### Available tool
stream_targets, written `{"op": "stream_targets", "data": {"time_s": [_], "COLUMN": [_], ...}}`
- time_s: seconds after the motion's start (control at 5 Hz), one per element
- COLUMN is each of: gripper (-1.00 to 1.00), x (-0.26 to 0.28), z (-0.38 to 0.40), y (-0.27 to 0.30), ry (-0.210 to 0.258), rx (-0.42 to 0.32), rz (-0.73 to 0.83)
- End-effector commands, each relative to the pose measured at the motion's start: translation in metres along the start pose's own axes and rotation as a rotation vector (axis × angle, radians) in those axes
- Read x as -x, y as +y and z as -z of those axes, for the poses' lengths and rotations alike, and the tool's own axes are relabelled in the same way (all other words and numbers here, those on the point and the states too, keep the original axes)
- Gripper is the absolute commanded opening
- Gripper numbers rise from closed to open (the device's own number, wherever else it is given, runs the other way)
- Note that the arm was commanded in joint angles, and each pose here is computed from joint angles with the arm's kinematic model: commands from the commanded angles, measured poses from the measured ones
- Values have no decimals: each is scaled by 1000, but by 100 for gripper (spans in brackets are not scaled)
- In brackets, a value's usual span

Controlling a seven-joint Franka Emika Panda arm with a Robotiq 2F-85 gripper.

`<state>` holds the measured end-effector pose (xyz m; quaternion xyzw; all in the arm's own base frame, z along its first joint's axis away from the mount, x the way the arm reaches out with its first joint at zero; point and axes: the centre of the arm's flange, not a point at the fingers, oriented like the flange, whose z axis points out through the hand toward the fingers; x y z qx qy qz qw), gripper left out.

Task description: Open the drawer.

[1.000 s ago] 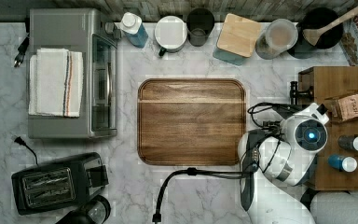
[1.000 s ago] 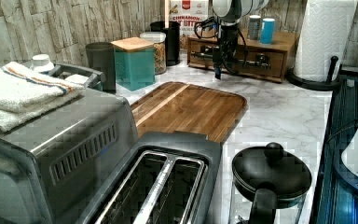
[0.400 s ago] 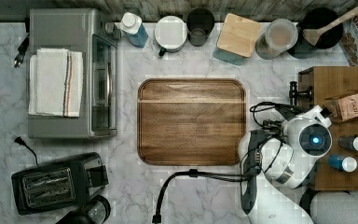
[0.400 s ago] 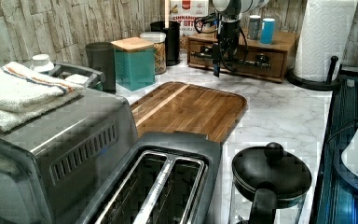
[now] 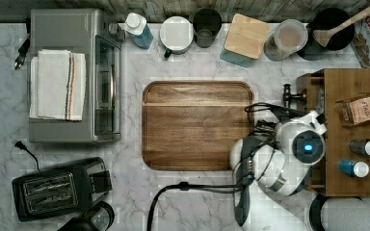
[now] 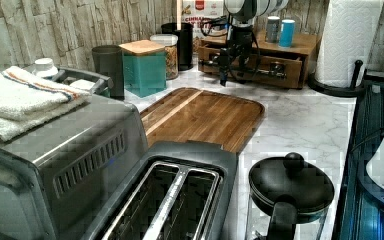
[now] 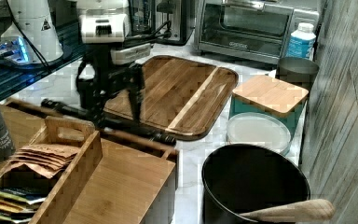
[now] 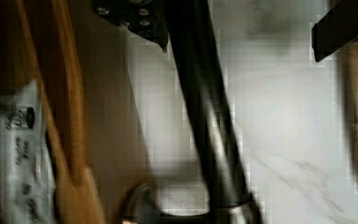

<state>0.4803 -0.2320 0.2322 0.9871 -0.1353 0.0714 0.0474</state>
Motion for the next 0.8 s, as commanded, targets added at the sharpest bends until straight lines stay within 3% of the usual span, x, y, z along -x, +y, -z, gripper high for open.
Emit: {"op": "stream_targets", "data": {"time_s": [0.2,0.8], "gripper": [100,100], "x": [86,86], "z": [39,39], "y": [-252,-252], "ry": [-80,-81], "rx": [-123,-123], "rz": [305,306]}}
